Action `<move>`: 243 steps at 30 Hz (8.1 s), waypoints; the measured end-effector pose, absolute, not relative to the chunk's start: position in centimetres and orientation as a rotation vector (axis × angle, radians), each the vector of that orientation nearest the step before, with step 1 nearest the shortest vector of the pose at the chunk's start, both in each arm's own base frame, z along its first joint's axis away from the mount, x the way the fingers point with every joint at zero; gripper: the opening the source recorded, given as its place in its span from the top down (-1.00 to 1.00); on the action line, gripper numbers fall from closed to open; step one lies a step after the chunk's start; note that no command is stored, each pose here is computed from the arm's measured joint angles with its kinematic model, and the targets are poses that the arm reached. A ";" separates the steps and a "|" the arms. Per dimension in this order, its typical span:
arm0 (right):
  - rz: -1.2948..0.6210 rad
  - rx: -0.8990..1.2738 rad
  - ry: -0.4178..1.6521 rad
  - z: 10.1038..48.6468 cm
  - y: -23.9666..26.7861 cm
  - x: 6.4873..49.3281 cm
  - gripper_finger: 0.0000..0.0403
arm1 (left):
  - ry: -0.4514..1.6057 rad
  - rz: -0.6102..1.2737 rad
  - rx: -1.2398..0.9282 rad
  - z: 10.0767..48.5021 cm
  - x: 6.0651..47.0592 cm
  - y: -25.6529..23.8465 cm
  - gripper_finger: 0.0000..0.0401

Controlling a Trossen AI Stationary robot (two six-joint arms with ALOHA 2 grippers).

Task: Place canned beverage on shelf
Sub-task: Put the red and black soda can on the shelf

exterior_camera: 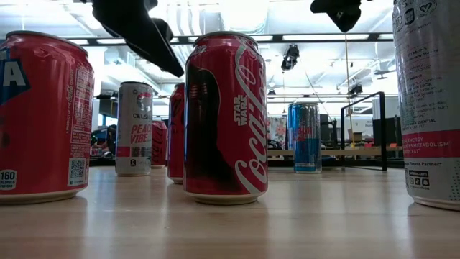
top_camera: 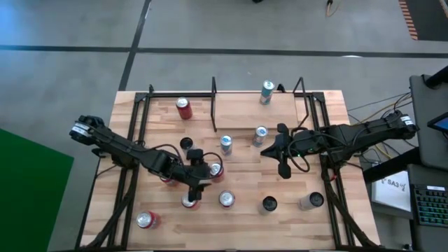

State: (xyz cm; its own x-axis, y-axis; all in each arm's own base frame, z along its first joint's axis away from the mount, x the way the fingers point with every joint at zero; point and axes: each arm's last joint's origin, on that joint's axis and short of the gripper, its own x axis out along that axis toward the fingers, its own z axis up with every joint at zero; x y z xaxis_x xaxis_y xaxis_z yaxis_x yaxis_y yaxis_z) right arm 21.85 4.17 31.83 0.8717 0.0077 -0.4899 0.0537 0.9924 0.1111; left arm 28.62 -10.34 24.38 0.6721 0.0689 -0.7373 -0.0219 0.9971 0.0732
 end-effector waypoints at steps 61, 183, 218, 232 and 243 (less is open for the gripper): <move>-0.019 0.104 0.530 31.3 4.2 21.8 0.95 | 0.672 0.081 0.059 22.4 30.0 -7.4 -0.74; 0.032 -0.012 0.558 28.3 5.1 25.9 0.95 | 0.431 0.033 0.046 26.2 28.3 -6.8 -0.42; -0.067 -0.113 0.516 28.8 1.5 26.3 0.95 | 0.332 0.192 0.224 36.1 29.9 3.9 -0.43; -0.077 -0.131 0.492 29.9 1.0 25.2 0.96 | 0.417 0.223 0.218 36.8 33.3 8.3 -0.43; -0.077 -0.120 0.467 30.9 0.9 23.8 0.96 | 0.553 0.239 0.184 34.8 38.2 12.4 -0.43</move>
State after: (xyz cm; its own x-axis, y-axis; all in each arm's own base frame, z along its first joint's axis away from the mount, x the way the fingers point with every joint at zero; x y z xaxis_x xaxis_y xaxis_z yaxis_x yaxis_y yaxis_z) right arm 23.77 0.94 30.95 0.8903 -0.1017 -0.4438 0.0467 0.9900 -0.1332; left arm 38.24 12.44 34.85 0.8245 0.2725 -0.4958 -0.1740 0.9560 0.2361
